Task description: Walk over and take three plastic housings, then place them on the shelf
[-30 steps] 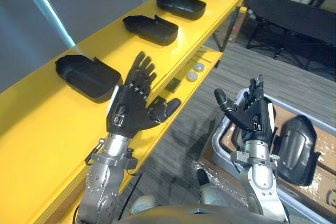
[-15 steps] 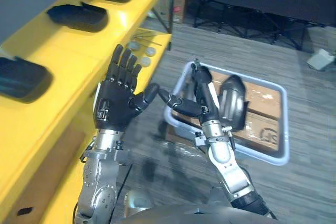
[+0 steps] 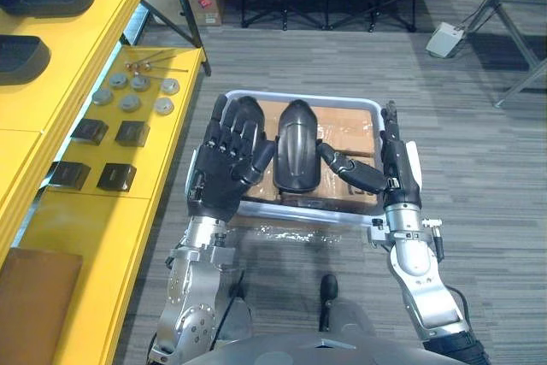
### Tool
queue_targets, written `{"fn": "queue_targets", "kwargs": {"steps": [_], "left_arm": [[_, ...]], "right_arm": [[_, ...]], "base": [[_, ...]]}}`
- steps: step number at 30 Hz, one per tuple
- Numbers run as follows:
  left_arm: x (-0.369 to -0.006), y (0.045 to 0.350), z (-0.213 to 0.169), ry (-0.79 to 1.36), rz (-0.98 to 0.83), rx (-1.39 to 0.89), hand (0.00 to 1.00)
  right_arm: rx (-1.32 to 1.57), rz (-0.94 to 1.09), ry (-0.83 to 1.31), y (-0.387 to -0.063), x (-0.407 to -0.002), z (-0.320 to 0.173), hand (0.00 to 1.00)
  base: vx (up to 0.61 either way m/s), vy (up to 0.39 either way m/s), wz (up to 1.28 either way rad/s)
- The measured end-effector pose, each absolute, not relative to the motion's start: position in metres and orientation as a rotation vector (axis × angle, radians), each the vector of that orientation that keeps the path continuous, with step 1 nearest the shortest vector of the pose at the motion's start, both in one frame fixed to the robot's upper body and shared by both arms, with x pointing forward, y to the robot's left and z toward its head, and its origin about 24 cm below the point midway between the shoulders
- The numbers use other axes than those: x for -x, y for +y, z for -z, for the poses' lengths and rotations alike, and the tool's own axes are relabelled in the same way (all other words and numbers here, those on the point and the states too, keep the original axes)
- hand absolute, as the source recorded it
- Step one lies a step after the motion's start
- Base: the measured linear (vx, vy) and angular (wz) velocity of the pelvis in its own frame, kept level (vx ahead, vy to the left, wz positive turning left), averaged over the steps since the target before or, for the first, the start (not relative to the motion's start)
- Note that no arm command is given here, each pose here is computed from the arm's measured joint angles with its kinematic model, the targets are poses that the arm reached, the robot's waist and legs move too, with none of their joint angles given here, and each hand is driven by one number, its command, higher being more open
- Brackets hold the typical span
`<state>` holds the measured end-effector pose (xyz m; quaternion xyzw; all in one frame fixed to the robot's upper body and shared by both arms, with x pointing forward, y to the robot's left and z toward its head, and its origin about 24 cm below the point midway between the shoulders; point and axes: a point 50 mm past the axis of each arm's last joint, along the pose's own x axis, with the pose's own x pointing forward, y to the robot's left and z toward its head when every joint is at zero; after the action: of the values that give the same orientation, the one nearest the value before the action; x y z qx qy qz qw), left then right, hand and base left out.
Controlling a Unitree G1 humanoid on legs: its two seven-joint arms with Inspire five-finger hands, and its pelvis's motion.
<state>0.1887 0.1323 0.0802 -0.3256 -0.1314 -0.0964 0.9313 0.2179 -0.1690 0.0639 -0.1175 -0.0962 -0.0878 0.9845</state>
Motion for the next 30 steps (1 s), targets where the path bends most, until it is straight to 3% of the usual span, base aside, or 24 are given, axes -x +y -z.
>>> {"fn": "queue_targets", "kwargs": {"steps": [5, 9, 17, 24, 30], "left_arm": [[-0.187, 0.140, -0.076, -0.244, 0.153, 0.555, 1.00], [-0.196, 0.144, -0.086, -0.282, 0.124, 0.545, 1.00], [-0.203, 0.142, -0.092, -0.291, 0.154, 0.536, 1.00], [-0.206, 0.130, -0.097, -0.296, 0.229, 0.537, 1.00], [-0.214, 0.124, -0.092, -0.275, 0.255, 0.533, 1.00]], "right_arm": [[0.245, 0.252, -0.009, -0.189, -0.221, -0.033, 1.00], [0.305, 0.393, 0.161, -0.220, -0.249, -0.007, 1.00], [0.403, 0.611, -0.038, -0.256, -0.325, -0.089, 1.00], [0.496, 0.637, -0.036, -0.275, -0.344, -0.109, 1.00], [0.561, 0.553, -0.044, -0.267, -0.369, -0.136, 1.00]], "base": [[0.00, 0.082, 0.04], [-0.07, 0.019, 0.15], [-0.07, 0.005, 0.14], [0.00, 0.009, 0.15], [0.01, 0.009, 0.06]]}}
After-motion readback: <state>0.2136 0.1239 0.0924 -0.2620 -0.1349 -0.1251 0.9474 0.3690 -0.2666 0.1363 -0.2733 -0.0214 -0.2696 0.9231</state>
